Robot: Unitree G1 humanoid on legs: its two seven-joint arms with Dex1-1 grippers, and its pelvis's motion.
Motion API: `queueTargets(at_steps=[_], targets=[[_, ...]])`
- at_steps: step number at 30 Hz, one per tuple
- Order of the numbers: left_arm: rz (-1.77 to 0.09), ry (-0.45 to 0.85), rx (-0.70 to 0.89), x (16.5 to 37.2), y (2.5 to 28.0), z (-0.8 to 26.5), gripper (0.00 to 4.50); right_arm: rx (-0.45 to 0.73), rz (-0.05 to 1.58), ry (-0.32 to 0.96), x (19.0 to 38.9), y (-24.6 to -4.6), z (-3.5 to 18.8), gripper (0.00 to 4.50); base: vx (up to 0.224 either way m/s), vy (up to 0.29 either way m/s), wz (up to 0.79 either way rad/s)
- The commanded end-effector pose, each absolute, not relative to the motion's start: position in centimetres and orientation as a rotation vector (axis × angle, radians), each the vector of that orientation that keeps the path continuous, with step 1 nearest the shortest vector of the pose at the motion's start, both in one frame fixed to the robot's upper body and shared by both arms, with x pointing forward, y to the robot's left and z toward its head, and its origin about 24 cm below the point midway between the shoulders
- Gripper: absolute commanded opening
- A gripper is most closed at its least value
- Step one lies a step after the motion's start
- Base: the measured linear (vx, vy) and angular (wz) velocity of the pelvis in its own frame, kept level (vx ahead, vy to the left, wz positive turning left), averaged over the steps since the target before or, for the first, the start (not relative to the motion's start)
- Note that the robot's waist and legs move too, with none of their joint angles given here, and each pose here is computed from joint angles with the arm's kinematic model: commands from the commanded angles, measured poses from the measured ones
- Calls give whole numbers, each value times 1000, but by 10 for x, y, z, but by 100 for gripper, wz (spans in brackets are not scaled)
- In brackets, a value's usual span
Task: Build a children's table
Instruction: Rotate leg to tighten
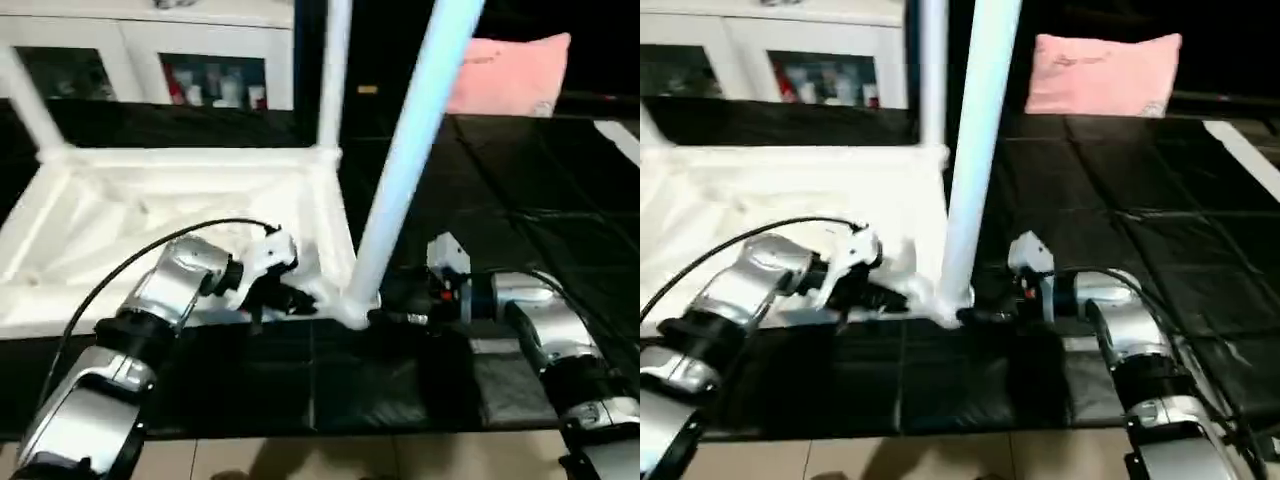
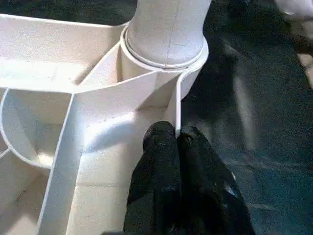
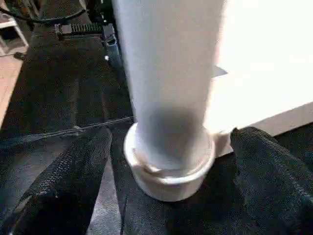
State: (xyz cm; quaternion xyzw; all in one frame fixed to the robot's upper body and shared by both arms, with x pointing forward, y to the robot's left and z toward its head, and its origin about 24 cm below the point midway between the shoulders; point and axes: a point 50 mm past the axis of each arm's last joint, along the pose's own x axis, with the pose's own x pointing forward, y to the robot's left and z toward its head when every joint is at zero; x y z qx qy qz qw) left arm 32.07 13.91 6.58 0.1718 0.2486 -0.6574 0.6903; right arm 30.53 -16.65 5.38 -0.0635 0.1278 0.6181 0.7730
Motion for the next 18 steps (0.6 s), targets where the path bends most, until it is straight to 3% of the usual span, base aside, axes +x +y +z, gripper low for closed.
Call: queueTargets(at_steps=[1, 18], targets=[[-1559, 592, 391, 313, 136, 63, 0, -156, 1393, 254, 307, -165, 65, 413, 0, 0, 0], [-1677, 611, 392, 300, 131, 68, 0, -82, 1549, 294, 303, -146, 62, 252, 0, 0, 0]])
